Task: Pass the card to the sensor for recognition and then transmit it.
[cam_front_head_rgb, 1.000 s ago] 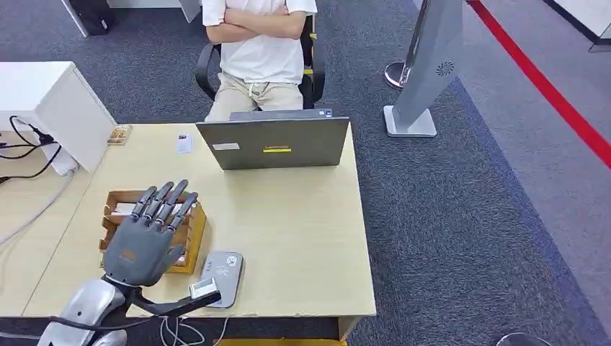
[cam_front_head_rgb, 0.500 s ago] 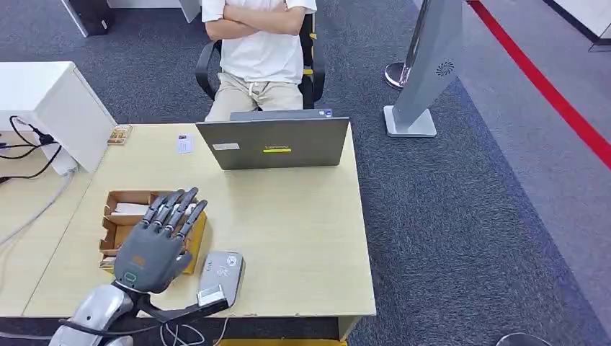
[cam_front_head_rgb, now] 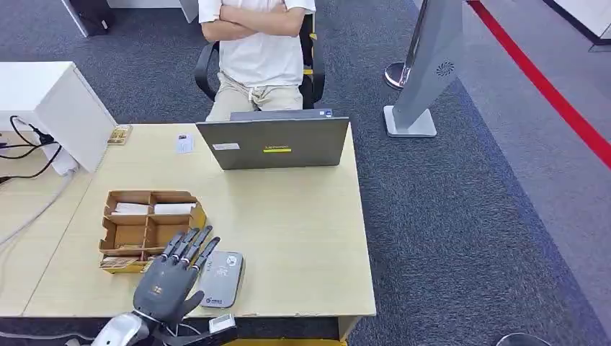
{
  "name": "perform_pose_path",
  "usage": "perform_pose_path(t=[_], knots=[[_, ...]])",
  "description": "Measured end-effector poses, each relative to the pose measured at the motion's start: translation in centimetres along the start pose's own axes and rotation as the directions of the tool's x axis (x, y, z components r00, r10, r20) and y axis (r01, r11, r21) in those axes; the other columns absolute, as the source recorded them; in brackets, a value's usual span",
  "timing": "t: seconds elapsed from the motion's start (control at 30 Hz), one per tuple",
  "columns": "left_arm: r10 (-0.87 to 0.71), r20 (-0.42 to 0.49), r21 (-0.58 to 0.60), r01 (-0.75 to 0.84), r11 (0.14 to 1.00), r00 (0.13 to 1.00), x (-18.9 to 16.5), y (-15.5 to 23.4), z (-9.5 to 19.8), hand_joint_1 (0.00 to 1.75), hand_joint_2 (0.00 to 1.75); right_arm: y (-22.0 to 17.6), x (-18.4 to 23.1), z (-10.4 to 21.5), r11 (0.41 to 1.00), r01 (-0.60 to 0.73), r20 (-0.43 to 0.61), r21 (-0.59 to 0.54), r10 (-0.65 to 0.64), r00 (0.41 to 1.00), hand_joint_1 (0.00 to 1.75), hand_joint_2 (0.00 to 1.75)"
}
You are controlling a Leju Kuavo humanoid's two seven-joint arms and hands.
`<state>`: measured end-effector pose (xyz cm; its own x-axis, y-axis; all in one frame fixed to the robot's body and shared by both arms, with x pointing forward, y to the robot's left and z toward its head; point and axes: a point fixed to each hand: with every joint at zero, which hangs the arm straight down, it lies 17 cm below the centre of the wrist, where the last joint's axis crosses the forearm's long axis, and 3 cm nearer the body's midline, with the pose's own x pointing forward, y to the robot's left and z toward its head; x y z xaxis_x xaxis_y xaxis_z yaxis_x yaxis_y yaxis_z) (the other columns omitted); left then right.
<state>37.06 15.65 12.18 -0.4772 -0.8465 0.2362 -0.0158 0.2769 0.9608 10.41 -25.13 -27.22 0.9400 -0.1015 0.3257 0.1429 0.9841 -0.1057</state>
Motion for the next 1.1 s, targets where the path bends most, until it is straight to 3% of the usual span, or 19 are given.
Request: perform_pose_path(t=[0.5,0.87,1.1], knots=[[0.042,-0.043,-0.037,-0.044,0.998,0.998,0.0,-1.8,1.7,0.00,1.75,0.0,0.0,0.0,1.000,-0.016,0.003,0.001,0.016,1.000,0.00,0.00],[-0.011,-0.217,0.035,0.019,0.999,0.976,-5.3,-0.3,4.2,0.00,1.75,-0.3,-0.3,0.0,1.000,-0.026,-0.012,-0.007,0.025,1.000,0.00,0.00],[-0.025,-0.277,0.061,0.044,0.997,0.961,-7.3,0.7,5.0,0.00,1.75,-0.5,-0.3,-0.1,1.000,-0.029,-0.011,-0.011,0.029,1.000,0.00,0.00]])
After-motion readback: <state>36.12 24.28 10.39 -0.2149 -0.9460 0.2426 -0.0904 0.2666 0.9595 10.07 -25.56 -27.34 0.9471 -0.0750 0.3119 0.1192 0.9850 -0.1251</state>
